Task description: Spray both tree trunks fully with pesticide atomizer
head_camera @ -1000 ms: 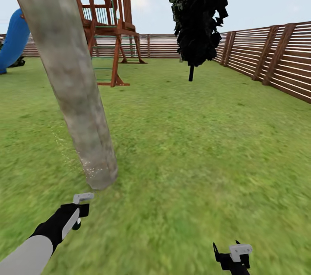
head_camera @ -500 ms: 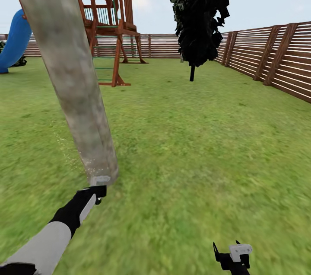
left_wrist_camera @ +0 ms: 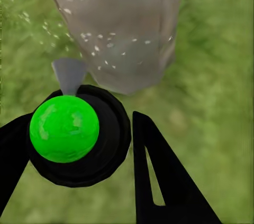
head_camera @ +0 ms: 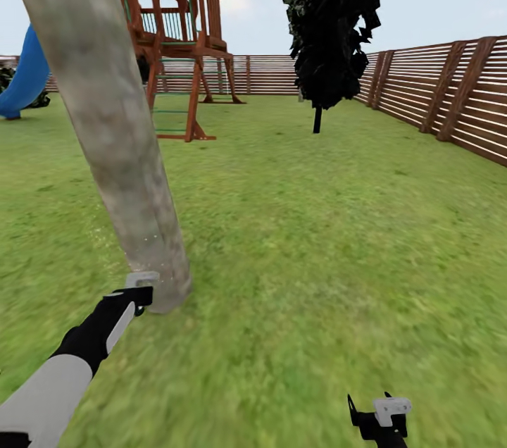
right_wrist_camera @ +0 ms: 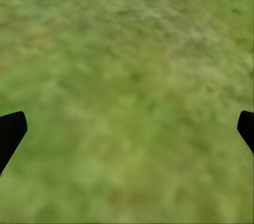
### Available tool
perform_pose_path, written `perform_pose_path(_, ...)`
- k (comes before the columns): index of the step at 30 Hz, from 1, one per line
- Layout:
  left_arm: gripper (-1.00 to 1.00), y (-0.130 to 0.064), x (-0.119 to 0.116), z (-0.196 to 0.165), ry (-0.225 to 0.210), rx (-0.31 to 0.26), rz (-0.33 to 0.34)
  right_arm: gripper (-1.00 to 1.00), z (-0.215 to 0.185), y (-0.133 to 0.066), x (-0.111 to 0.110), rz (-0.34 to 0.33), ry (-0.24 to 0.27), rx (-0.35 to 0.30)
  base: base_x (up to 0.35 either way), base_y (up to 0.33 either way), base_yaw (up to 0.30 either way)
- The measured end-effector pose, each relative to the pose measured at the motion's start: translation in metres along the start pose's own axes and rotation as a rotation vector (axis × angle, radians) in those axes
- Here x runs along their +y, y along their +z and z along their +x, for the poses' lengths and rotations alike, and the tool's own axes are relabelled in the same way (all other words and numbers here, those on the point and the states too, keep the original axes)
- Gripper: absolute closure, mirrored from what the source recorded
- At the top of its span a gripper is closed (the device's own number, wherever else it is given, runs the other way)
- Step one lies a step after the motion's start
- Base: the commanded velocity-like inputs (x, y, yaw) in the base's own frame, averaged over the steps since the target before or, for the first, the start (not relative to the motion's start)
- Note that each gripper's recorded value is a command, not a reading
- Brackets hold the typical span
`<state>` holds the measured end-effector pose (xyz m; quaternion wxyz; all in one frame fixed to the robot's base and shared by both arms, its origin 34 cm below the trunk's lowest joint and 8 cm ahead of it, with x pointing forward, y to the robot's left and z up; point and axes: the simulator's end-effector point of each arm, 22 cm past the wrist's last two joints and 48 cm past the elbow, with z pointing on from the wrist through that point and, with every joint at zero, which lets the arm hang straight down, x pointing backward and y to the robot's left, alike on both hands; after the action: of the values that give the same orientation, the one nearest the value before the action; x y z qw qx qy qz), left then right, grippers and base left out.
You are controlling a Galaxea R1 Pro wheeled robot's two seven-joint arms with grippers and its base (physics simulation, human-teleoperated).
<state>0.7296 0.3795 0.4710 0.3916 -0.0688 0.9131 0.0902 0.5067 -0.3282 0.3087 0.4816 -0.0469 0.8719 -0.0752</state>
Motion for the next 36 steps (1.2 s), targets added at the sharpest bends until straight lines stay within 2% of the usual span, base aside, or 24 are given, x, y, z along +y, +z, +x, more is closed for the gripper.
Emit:
perform_pose_path(5, 1.00, 0.001, 0.011, 0.001, -0.006, 0.003, -0.014, -1.00, 0.001, 0.000, 0.000, -0.001, 0.000, 0.002, 0.086, -0.054, 0.180)
perform_pose_path(8, 1.00, 0.001, 0.010, 0.001, -0.008, 0.000, -0.011, -1.00, 0.001, 0.000, 0.000, -0.001, 0.000, 0.002, -0.179, -0.060, 0.012)
perform_pose_path(10, 1.00, -0.004, -0.001, -0.016, -0.006, -0.036, 0.004, -1.00, 0.001, 0.000, 0.000, 0.000, 0.000, 0.002, -0.180, -0.064, 0.002)
perform_pose_path(12, 1.00, -0.016, -0.009, -0.049, -0.008, -0.107, 0.022, -1.00, 0.001, 0.000, 0.000, -0.001, 0.000, 0.002, -0.032, -0.011, 0.000)
perform_pose_path(13, 1.00, -0.020, -0.011, -0.057, -0.004, -0.115, 0.026, -1.00, 0.001, 0.000, 0.000, -0.001, 0.000, 0.002, -0.012, -0.004, 0.000)
perform_pose_path(16, 1.00, -0.028, -0.005, -0.070, 0.004, -0.099, 0.022, -1.00, 0.001, 0.000, 0.000, -0.001, 0.000, 0.002, -0.003, -0.001, 0.000)
perform_pose_path(18, 1.00, -0.031, 0.024, -0.078, -0.020, -0.103, -0.017, -1.00, 0.001, 0.000, 0.001, -0.001, 0.000, 0.002, 0.000, 0.000, 0.005)
perform_pose_path(23, 1.00, -0.032, 0.053, -0.076, -0.035, -0.101, -0.079, -1.00, 0.001, 0.000, 0.000, -0.001, 0.000, 0.002, 0.001, 0.000, 0.216)
perform_pose_path(32, 1.00, -0.030, 0.054, -0.067, -0.033, -0.085, -0.088, -1.00, 0.001, 0.000, 0.000, -0.001, 0.000, 0.001, 0.186, -0.186, 0.016)
perform_pose_path(36, 1.00, -0.028, 0.066, -0.040, -0.029, -0.050, -0.143, -1.00, 0.000, 0.000, 0.000, 0.000, 0.000, 0.001, 0.202, -0.207, 0.189)
